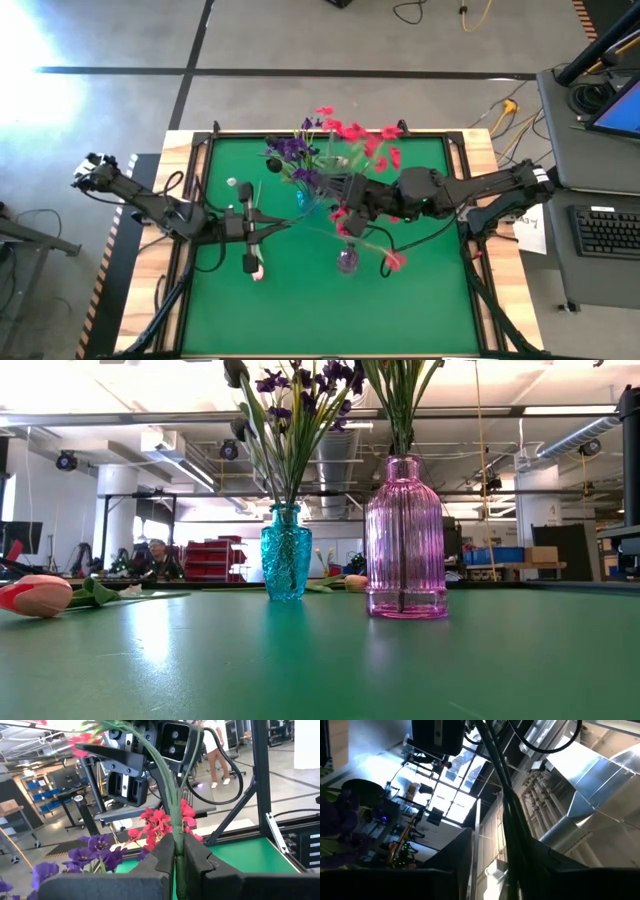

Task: Sort flowers into vase by color
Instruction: Put the pink flowers into the purple vase

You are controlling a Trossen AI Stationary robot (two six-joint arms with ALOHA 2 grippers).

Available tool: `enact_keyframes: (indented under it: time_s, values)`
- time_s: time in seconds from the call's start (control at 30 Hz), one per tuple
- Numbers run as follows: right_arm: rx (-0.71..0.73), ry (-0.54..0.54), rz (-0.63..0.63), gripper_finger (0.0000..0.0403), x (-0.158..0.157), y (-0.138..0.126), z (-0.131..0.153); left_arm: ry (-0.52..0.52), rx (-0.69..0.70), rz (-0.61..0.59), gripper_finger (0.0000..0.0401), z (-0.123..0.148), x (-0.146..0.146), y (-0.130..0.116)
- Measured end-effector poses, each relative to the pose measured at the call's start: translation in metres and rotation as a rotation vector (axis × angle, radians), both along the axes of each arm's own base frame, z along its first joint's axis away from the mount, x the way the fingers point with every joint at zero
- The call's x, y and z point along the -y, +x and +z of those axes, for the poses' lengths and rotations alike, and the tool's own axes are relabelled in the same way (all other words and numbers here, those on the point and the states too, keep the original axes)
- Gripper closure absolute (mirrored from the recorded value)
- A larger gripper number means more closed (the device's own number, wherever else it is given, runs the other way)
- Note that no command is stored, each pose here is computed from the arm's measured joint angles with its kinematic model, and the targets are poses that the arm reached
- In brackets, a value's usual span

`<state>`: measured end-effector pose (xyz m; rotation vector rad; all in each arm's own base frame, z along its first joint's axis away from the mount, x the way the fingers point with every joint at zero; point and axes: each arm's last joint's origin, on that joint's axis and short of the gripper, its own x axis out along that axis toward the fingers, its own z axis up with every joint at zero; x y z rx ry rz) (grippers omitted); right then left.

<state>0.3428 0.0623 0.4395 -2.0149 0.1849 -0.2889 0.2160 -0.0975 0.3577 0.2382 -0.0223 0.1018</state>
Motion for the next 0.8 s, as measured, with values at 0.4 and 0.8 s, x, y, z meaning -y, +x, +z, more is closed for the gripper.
enact_keyframes:
  time_s: [0.4, 0.8]
  values:
    - [-0.014, -0.022, -0.002, 0.0389, 0.000, 0.001, -0.001, -0.066, -0.024, 0.106, 0.0352, -0.003, -0.004, -0.001]
    - [-0.097, -0.198, 0.039, 0.0392, -0.017, -0.002, -0.006, -0.208, -0.287, 0.072, 0.0204, -0.013, -0.024, -0.044]
